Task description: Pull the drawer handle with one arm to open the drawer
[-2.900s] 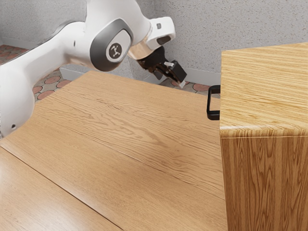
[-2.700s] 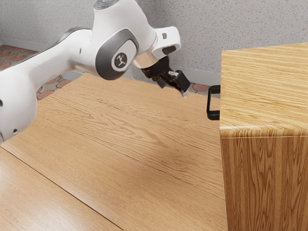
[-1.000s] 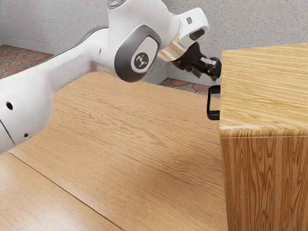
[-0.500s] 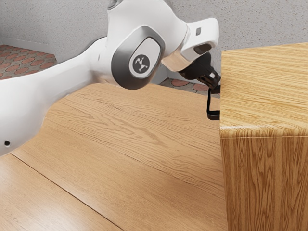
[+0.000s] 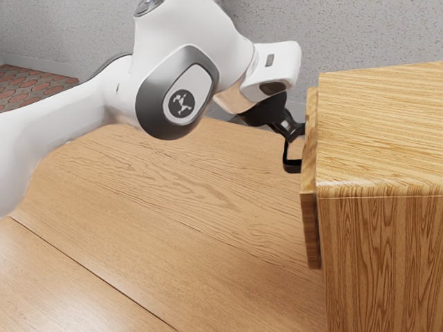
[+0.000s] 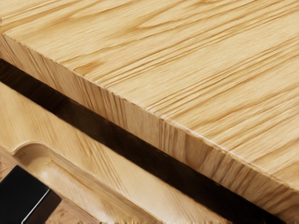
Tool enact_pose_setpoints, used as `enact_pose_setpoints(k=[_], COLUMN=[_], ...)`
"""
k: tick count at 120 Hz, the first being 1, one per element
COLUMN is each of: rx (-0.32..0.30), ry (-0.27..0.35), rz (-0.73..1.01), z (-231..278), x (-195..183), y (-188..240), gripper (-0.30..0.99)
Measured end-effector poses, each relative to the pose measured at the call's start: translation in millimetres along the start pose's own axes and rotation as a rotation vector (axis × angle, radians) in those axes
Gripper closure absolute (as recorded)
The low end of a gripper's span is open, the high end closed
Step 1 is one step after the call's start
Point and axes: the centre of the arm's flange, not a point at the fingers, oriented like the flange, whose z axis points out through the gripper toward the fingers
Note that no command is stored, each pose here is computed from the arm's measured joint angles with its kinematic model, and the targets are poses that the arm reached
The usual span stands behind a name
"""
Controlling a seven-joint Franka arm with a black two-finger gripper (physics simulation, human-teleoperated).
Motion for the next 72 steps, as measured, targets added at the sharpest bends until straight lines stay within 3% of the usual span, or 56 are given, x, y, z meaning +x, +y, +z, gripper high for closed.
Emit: enact_pose_setpoints(k=[37, 55, 72], rx=[0.043, 0.065, 0.066], ry=[-0.019, -0.023, -0.022], rz=[-0.002, -0.023, -0.018], z=[-11, -23, -30], x=[-16, -29, -34], y=[-9, -17, -9], gripper=[0.03, -0.04, -0.02])
